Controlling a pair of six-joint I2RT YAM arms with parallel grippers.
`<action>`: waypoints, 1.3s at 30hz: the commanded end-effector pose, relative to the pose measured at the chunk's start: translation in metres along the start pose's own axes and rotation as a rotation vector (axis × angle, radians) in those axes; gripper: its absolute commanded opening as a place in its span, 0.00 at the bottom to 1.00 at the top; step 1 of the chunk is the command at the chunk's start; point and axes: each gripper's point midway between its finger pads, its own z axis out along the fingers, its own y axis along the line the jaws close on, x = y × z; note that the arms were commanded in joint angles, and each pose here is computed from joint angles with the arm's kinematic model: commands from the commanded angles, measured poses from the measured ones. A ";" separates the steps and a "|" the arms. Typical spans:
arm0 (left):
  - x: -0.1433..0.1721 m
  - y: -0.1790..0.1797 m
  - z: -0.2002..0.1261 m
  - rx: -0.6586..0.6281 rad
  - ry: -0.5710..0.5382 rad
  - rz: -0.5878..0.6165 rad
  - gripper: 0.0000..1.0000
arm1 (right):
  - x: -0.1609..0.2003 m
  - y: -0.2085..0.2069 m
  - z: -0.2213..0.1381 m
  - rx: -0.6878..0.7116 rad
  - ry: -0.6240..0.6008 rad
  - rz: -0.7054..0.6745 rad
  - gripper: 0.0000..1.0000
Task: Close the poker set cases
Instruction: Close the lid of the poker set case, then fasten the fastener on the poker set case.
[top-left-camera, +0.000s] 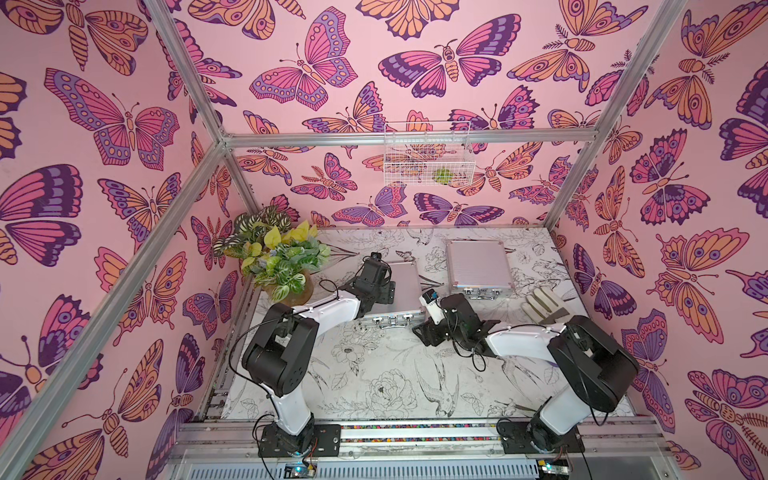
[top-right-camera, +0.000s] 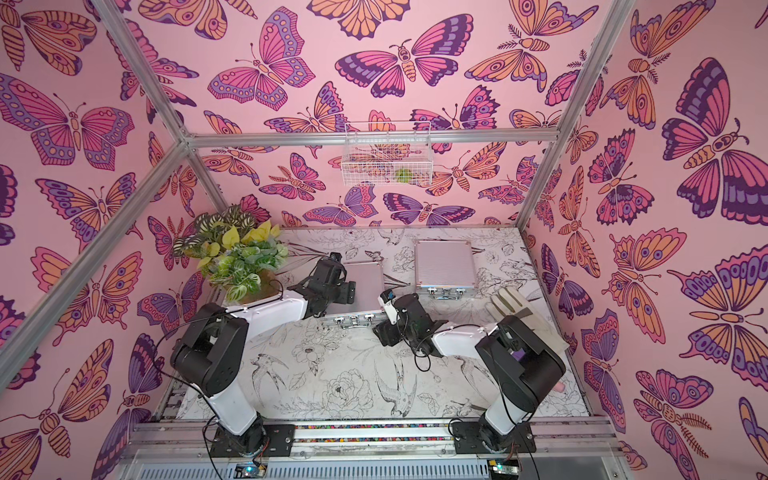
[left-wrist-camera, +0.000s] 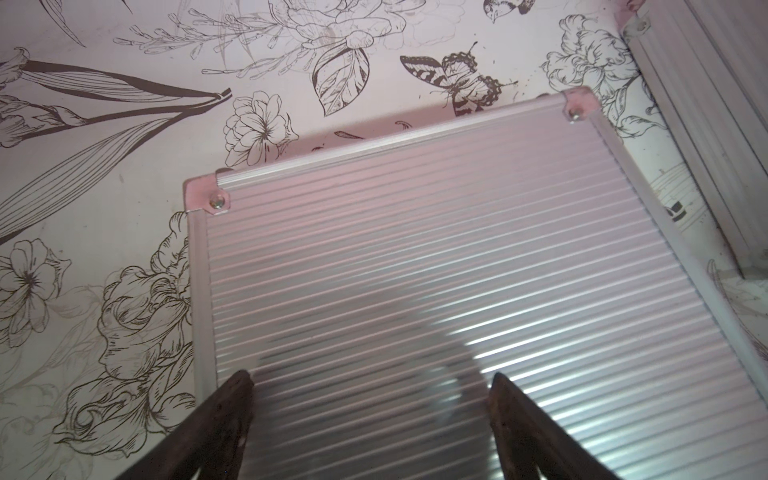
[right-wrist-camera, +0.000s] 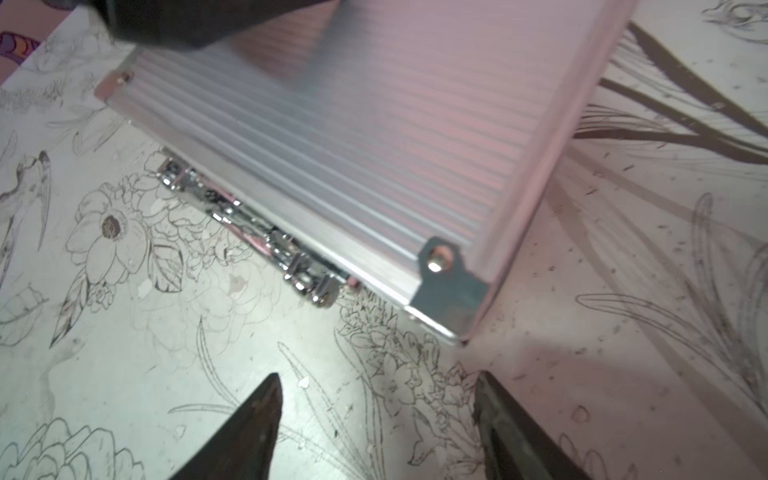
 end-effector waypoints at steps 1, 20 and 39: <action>0.075 0.009 0.013 -0.005 0.230 -0.010 0.88 | -0.001 0.022 0.006 -0.067 0.023 0.001 0.67; 0.067 0.007 0.001 0.016 0.194 -0.035 0.87 | -0.047 0.012 0.027 0.103 -0.257 0.183 0.37; 0.055 0.004 -0.007 0.033 0.163 -0.033 0.87 | -0.053 0.014 0.027 0.095 -0.299 0.213 0.00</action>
